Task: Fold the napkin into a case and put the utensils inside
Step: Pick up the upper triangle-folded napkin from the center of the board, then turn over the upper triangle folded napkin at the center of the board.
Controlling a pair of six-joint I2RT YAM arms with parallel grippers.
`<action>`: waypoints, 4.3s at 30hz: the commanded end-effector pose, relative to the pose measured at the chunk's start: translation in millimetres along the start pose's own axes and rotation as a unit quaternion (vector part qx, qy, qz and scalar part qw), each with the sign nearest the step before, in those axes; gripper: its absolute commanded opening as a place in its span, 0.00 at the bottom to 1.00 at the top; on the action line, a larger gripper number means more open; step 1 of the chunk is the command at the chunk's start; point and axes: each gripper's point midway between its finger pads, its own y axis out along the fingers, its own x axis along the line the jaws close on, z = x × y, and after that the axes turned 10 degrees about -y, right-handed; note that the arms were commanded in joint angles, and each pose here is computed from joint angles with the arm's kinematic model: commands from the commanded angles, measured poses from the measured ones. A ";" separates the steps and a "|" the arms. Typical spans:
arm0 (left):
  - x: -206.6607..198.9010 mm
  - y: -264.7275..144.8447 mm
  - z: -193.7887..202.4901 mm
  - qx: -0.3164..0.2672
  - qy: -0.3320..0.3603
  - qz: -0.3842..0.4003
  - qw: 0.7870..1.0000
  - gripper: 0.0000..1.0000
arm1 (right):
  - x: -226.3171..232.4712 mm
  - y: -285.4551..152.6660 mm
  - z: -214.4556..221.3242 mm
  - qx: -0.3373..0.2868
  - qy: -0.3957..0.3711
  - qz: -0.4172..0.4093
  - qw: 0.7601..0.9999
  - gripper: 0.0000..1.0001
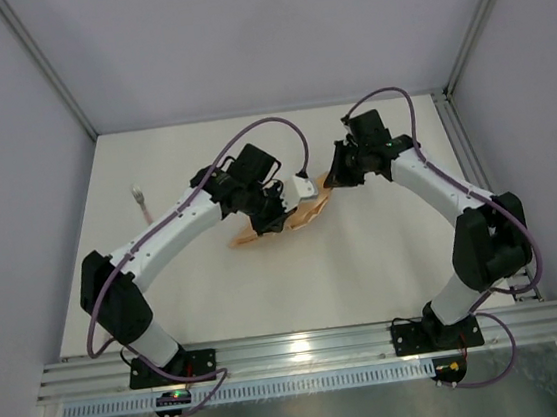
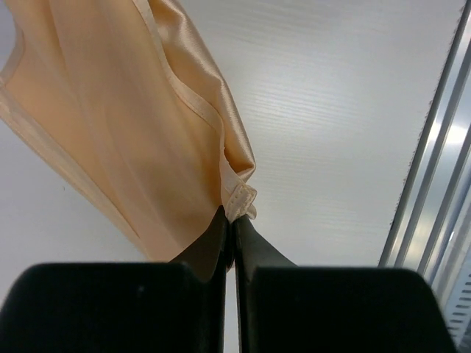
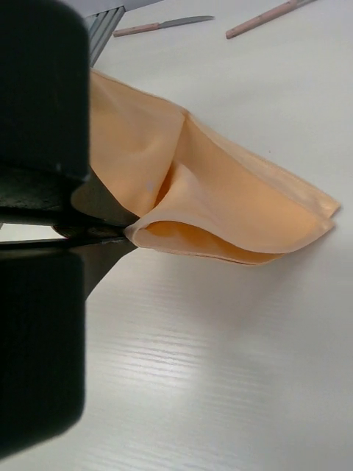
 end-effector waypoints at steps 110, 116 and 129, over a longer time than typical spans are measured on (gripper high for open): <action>48.2 -39.9 -112.7 -0.270 -0.176 0.025 0.946 0.00 | 23.1 -116.4 -165.3 -0.156 -0.080 0.069 0.982 0.03; 27.0 -77.4 -117.8 -0.299 -0.102 0.028 0.948 0.00 | 26.0 -138.3 -161.7 -0.165 -0.084 0.074 0.980 0.03; 0.4 -75.6 -112.4 -0.294 -0.163 0.070 0.939 0.00 | 30.1 -153.2 -120.0 -0.135 -0.090 0.049 0.986 0.03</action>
